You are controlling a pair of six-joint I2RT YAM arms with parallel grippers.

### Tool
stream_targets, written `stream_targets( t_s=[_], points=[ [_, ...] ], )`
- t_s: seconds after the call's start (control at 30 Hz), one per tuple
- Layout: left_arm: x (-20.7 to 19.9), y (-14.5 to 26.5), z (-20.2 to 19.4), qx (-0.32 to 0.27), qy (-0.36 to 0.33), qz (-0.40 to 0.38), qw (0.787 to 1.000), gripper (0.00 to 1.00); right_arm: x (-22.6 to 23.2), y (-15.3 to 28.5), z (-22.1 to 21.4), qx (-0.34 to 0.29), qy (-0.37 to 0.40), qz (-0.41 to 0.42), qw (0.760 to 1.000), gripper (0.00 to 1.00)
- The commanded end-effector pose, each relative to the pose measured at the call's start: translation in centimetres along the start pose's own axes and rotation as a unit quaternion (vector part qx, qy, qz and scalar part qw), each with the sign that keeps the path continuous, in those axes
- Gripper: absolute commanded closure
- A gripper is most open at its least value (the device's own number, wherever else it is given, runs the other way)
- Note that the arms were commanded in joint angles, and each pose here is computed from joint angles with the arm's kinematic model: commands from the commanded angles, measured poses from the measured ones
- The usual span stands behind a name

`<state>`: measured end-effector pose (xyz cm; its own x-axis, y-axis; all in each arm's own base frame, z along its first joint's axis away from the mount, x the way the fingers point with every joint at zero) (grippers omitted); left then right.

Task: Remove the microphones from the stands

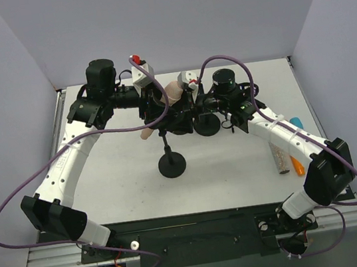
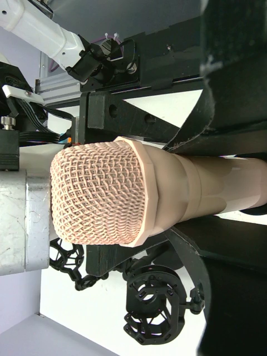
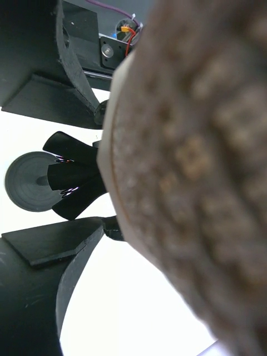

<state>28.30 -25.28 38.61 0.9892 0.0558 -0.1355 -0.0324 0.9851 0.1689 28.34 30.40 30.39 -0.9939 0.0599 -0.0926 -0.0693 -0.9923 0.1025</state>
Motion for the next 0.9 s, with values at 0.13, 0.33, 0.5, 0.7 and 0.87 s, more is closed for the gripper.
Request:
stream_targets(
  t_s=[0.13,0.33,0.5,0.7,0.87],
  points=[
    [-0.3,0.5,3.0,-0.032,-0.074,-0.001,0.997,0.89,0.7,1.0,-1.0,0.022,-0.004,0.0,1.0,0.42],
    [-0.5,0.6,2.8,-0.028,-0.078,0.001,0.997,0.89,0.1,1.8,-0.7,-0.018,-0.047,-0.04,0.998,0.24],
    [-0.7,0.6,2.5,-0.027,-0.073,-0.005,0.997,0.89,0.1,1.8,0.0,-0.028,-0.034,-0.037,0.998,0.24],
    [-0.7,0.5,2.8,-0.03,-0.066,-0.01,0.997,0.89,0.1,1.1,1.4,-0.056,-0.021,-0.033,0.998,0.23],
    [-0.8,0.5,2.8,-0.029,-0.061,-0.014,0.998,0.89,0.4,0.6,2.0,-0.06,-0.007,-0.013,0.998,0.22]
  ],
)
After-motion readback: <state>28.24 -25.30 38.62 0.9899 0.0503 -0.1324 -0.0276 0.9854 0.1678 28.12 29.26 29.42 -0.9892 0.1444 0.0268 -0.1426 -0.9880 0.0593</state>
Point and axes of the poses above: each gripper's point midway between its finger pads, its own y axis back along the fingers, its own x axis along the line the jaws close on, z = x × y, the point moved 4 cm from there along y, back along the fingers, and after that the axes turned 7 degrees about y, right-handed, at the moved point
